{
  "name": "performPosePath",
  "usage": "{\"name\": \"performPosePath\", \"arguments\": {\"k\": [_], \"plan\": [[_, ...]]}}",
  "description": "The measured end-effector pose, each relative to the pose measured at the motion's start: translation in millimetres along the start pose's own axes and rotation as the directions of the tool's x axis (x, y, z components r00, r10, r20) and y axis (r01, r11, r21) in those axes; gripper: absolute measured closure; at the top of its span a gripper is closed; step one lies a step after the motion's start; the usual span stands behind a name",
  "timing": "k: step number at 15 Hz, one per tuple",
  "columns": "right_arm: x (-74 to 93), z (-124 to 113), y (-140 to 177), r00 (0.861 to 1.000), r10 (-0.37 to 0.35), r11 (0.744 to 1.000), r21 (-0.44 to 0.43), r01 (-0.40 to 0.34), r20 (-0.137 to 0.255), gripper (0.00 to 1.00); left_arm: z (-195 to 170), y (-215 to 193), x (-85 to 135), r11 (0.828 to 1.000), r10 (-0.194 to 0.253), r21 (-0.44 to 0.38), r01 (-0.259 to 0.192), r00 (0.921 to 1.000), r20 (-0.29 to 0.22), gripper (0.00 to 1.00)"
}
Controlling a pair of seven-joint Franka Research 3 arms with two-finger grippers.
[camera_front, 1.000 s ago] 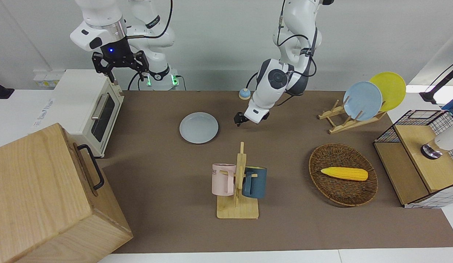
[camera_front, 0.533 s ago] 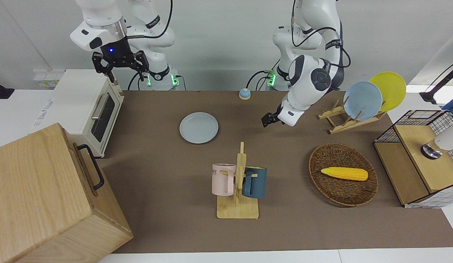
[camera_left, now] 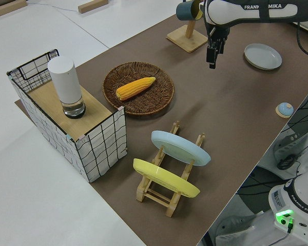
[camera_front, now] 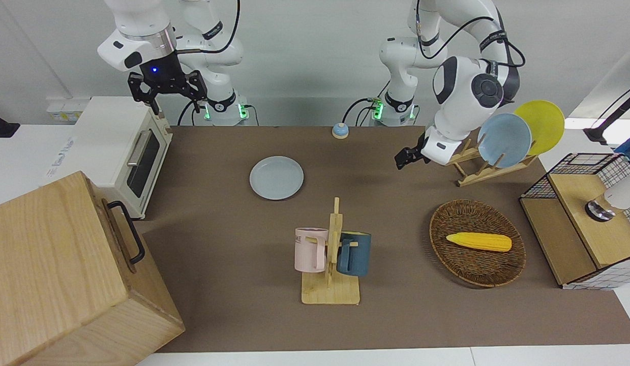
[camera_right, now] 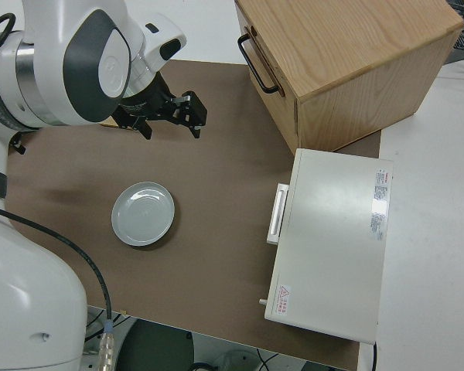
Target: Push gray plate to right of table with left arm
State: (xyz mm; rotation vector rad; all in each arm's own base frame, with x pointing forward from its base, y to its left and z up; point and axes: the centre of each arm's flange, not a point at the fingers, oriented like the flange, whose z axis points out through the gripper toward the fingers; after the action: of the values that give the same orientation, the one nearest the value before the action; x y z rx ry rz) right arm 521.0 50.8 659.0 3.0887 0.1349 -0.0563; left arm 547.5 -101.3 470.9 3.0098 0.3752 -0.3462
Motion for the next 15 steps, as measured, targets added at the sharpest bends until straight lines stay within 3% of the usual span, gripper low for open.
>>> {"name": "performPosePath", "arguments": {"k": [6,15], "plan": [[0.0,0,0,1.0,0.0,1.0,0.0,0.0,0.0,0.0,-86,-30,-2,0.999,-0.023,0.024,0.025,0.9961,-0.085,0.0],[0.0,0,0,1.0,0.0,1.0,0.0,0.0,0.0,0.0,-122,-58,-9,0.999,-0.033,0.003,0.033,0.9899,-0.138,0.0]]}}
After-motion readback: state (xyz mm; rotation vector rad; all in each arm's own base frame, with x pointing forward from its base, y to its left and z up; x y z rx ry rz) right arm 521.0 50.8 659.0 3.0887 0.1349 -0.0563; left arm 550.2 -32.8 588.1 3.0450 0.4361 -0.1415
